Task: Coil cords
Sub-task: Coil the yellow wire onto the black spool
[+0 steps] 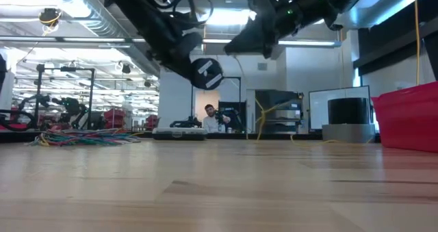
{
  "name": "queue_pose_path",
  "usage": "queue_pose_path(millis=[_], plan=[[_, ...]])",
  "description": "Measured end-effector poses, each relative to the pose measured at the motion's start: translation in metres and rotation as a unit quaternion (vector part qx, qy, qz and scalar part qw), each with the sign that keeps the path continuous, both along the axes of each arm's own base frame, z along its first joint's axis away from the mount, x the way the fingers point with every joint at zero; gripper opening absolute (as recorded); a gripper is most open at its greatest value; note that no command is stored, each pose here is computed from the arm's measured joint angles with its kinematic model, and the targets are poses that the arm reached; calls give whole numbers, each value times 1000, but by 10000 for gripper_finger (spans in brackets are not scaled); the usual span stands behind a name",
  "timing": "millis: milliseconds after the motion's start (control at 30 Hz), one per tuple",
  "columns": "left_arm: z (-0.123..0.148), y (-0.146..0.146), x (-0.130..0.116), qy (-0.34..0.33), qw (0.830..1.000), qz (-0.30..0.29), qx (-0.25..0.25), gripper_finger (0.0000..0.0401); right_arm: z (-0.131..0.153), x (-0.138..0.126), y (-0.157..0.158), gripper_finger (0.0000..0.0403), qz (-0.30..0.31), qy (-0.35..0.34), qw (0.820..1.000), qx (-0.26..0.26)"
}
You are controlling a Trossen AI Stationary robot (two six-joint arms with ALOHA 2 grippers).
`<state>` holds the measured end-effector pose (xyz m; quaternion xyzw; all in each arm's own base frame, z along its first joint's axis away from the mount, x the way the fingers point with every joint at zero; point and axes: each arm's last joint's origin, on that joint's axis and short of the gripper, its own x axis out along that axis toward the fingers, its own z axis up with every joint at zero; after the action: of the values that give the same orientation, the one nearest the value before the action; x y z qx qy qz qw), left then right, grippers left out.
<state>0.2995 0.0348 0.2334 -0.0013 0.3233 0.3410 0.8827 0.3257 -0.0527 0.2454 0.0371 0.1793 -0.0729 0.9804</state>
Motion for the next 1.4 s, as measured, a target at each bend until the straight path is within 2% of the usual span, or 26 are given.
queue_pose_path(millis=[100, 200, 367, 500, 600, 700, 800, 933, 1033, 1233, 1400], plan=[[-1, 2, 5, -15, 1000, -5, 1, 0, -2, 3, 1, 3, 1, -6, 1000, 5], [0, 0, 10, -25, 999, -36, -3, 0, -5, 3, 0, 3, -19, 1, 1000, 4], [-5, -2, 7, 7, 999, -47, -11, 0, -9, -4, -5, 5, -57, 48, 997, -23], [-8, -2, 4, 33, 998, -54, -9, 0, -7, -10, -15, 5, -95, 62, 993, -40], [-10, -5, 2, 52, 995, -76, -26, 0, -8, -13, -26, 6, -111, 68, 991, -39], [-11, -7, 2, 57, 993, -94, -41, 0, -7, -14, -35, 6, -108, 60, 992, -23], [-10, -5, 3, 41, 994, -87, -44, 0, -5, -12, -32, 6, -83, 41, 996, 4], [-15, 2, 11, 17, 996, -71, -47, 0, -1, -1, -14, 6, -36, -8, 999, 25], [-21, 10, 18, -3, 997, -52, -53, 0, -5, 7, -1, 7, -15, -19, 999, 25], [-27, 19, 23, -23, 997, -30, -61, 0, -18, 11, 2, 7, -36, 10, 999, 19], [-21, 21, 25, -56, 996, -22, -63, 0, -22, 15, 4, 7, -36, 8, 999, 21]])
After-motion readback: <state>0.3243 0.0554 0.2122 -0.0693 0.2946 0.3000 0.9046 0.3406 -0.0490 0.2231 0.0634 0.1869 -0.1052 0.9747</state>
